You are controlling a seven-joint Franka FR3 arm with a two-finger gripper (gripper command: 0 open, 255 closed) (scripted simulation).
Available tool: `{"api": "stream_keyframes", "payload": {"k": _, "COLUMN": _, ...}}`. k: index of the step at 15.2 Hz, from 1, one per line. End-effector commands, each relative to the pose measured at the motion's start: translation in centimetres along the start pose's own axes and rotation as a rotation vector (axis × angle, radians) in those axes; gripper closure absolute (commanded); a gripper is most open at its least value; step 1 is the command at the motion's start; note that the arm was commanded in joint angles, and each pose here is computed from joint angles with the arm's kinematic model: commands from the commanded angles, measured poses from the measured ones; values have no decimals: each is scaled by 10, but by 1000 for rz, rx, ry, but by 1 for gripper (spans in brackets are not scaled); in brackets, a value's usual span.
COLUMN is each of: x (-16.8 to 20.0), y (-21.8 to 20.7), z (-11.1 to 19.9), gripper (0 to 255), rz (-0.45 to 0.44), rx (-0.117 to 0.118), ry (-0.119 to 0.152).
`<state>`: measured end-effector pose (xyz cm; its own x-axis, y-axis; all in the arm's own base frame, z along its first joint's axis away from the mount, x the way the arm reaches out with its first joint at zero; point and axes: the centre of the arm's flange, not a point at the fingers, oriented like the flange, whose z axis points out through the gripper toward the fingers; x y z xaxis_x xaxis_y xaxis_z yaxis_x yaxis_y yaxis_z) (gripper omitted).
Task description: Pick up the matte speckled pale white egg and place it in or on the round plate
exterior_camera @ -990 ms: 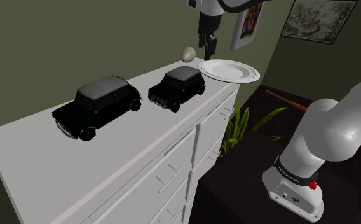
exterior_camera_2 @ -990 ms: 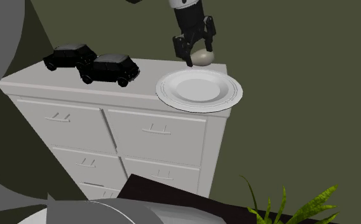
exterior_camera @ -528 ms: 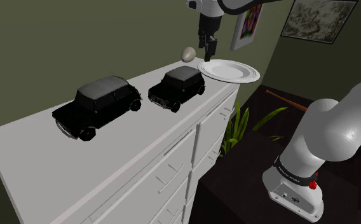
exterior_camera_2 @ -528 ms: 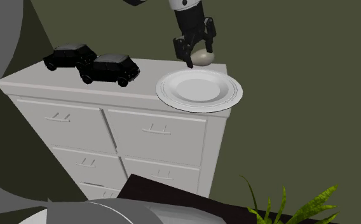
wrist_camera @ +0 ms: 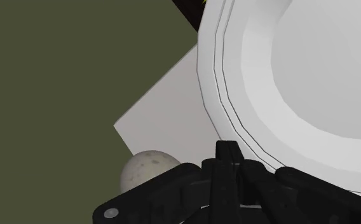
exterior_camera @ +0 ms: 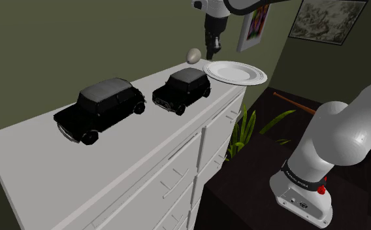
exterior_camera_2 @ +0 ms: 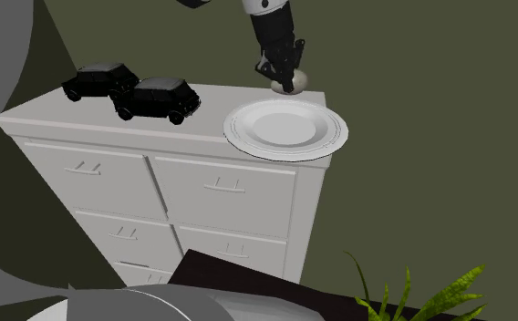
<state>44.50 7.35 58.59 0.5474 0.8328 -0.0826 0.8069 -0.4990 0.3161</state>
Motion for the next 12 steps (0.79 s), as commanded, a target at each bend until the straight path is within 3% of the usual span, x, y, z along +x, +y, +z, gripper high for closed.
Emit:
{"api": "stream_keyframes", "payload": {"k": 1, "x": 0, "y": 0, "z": 0, "gripper": 255, "rz": 0, "rx": 0, "ry": 0}}
{"api": "stream_keyframes", "payload": {"k": 2, "x": 0, "y": 0, "z": 0, "gripper": 255, "rz": 0, "rx": 0, "ry": 0}}
{"api": "stream_keyframes", "payload": {"k": 3, "x": 0, "y": 0, "z": 0, "gripper": 0, "rz": 0, "rx": 0, "ry": 0}}
{"api": "stream_keyframes", "payload": {"k": 8, "x": 6, "y": 44, "z": -8, "gripper": 0, "rz": -408, "rx": -92, "ry": 195}}
{"api": "stream_keyframes", "payload": {"k": 9, "x": 7, "y": 47, "z": -9, "gripper": 0, "rz": -432, "rx": -97, "ry": 206}}
{"api": "stream_keyframes", "payload": {"k": 12, "x": 10, "y": 48, "z": 6, "gripper": 0, "rz": -432, "rx": -97, "ry": 206}}
